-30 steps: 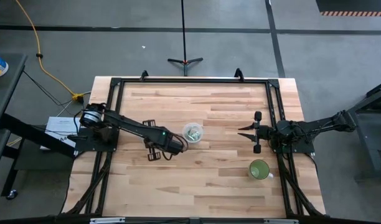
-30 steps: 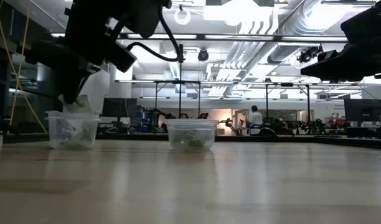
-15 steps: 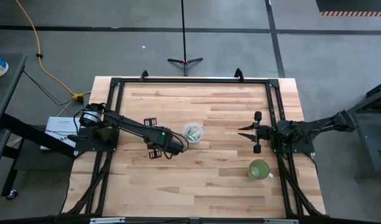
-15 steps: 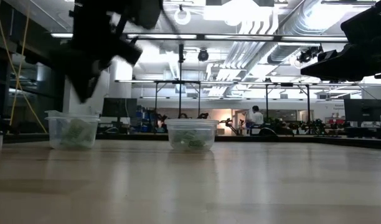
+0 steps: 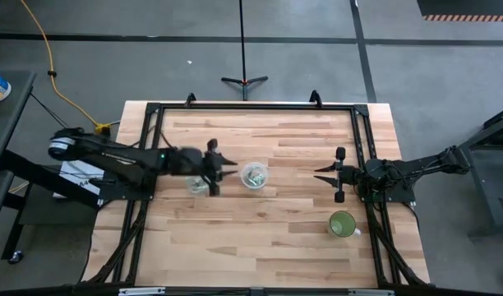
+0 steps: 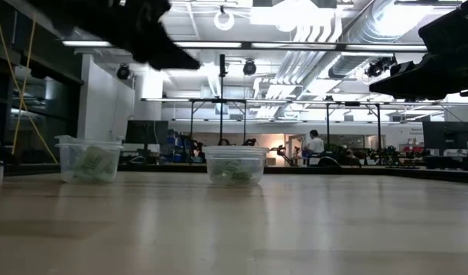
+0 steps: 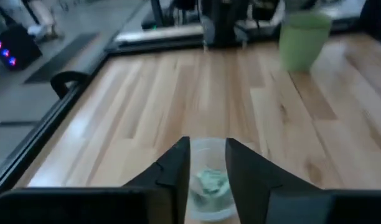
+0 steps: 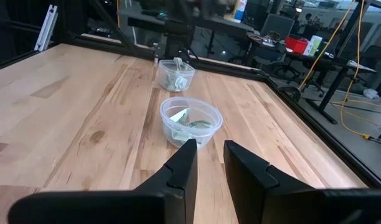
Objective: Pick and place Stevia / Truvia into bins
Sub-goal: Return to Home Position
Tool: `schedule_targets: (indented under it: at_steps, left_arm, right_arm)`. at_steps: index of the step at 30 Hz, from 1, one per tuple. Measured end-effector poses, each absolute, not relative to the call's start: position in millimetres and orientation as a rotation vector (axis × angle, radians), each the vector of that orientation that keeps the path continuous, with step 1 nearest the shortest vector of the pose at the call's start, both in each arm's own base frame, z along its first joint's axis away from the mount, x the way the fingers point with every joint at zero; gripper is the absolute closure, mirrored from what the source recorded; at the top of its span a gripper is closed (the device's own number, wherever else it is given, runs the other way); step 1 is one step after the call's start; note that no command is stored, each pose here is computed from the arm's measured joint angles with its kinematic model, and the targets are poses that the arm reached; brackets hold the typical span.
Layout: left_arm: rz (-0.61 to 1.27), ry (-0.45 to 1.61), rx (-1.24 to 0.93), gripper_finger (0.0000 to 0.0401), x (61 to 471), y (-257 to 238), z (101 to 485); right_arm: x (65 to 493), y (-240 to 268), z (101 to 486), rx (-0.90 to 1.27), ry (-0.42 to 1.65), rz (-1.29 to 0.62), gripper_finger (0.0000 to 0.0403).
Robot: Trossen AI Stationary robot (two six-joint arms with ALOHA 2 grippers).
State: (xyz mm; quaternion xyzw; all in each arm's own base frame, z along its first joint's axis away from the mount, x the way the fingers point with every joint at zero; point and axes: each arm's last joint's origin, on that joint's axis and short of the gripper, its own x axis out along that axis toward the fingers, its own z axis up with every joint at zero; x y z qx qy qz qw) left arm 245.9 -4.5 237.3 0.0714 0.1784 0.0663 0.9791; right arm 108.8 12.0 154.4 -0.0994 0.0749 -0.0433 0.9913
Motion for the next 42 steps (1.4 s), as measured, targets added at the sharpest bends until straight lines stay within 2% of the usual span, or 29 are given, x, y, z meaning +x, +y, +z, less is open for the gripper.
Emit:
schedule_targets:
  at_steps: [5, 16, 24, 30, 35, 39, 42]
  left_arm:
    - [0.112, 0.250, 0.096, 0.0298, 207.7, 30.3, 218.9]
    - [0.018, 0.123, 0.066, 0.0379, 130.0, 7.2, 200.7]
    - [0.034, 0.068, 0.137, 0.0379, 103.8, -9.1, 195.5]
    - [0.074, 0.137, 0.132, 0.0359, 88.9, -9.0, 186.2]
    - [-0.001, 0.122, 0.140, 0.0379, 87.8, -10.8, 180.5]
    - [0.026, 0.129, 0.152, 0.0379, 89.3, -10.2, 174.8]
    - [0.023, 0.142, 0.129, 0.0355, 89.5, -10.4, 173.0]
  right_arm:
    - [108.8, 11.9, 154.4, -0.199, 0.150, -0.089, 0.0331]
    - [108.9, 11.8, 154.5, -0.197, 0.150, -0.093, 0.0331]
    - [108.9, 11.9, 154.5, -0.172, 0.149, -0.093, 0.0331]
    - [108.9, 12.1, 154.0, -0.120, 0.151, -0.087, 0.0331]
    - [108.8, 11.9, 154.1, -0.122, 0.150, -0.094, 0.0331]
    - [108.8, 11.8, 154.9, -0.120, 0.142, -0.099, 0.0331]
    - [108.9, 11.9, 154.7, -0.120, 0.144, -0.096, 0.0331]
